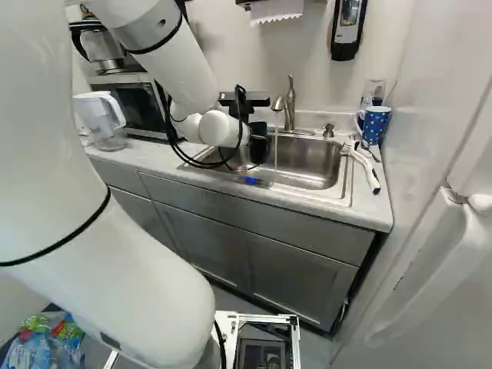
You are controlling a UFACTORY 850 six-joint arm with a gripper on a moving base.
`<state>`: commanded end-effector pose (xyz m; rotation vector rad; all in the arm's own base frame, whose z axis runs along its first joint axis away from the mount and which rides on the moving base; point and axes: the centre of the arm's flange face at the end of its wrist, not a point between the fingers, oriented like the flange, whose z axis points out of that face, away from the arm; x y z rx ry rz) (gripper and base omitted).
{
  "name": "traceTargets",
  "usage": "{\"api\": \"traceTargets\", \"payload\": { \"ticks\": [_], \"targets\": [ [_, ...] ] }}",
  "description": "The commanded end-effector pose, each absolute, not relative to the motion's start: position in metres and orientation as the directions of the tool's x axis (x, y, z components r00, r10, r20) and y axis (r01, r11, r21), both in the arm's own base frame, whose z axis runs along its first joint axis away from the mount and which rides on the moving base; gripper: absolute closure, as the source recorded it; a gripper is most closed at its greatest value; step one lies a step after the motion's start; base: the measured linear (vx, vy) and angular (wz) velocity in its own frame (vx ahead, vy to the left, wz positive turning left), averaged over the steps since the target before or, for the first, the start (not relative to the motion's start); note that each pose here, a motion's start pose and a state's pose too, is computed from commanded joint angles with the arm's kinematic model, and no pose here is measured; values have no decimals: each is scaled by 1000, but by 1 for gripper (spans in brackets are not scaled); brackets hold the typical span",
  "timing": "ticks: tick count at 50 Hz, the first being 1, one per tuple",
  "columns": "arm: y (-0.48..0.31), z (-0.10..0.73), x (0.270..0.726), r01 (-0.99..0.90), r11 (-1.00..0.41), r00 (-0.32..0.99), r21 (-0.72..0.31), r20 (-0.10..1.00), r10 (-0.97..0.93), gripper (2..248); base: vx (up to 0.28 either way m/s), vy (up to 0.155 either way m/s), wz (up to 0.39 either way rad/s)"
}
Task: Rinse the cup and place it in the tray
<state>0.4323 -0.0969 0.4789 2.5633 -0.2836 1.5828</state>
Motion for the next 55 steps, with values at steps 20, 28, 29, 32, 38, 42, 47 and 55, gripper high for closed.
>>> {"api": "traceTargets", "payload": {
  "ticks": [20,28,29,32,38,42,47,55],
  "targets": [
    [-127,478,435,-281,-960,442,0,888,-129,128,0,0,0],
    [-139,478,436,-304,-953,439,0,888,-140,128,0,0,0],
    [-141,478,436,-307,-952,438,0,888,-141,128,0,0,0],
    [-144,478,437,-313,-950,437,0,888,-144,128,0,0,0],
    [-144,478,437,-313,-950,437,0,888,-144,128,0,0,0],
    [-144,478,437,-313,-950,437,0,888,-144,128,0,0,0],
    [-144,478,437,-313,-950,437,0,888,-144,128,0,0,0],
    [-144,478,437,-313,-950,437,0,888,-144,128,0,0,0]
  ]
}}
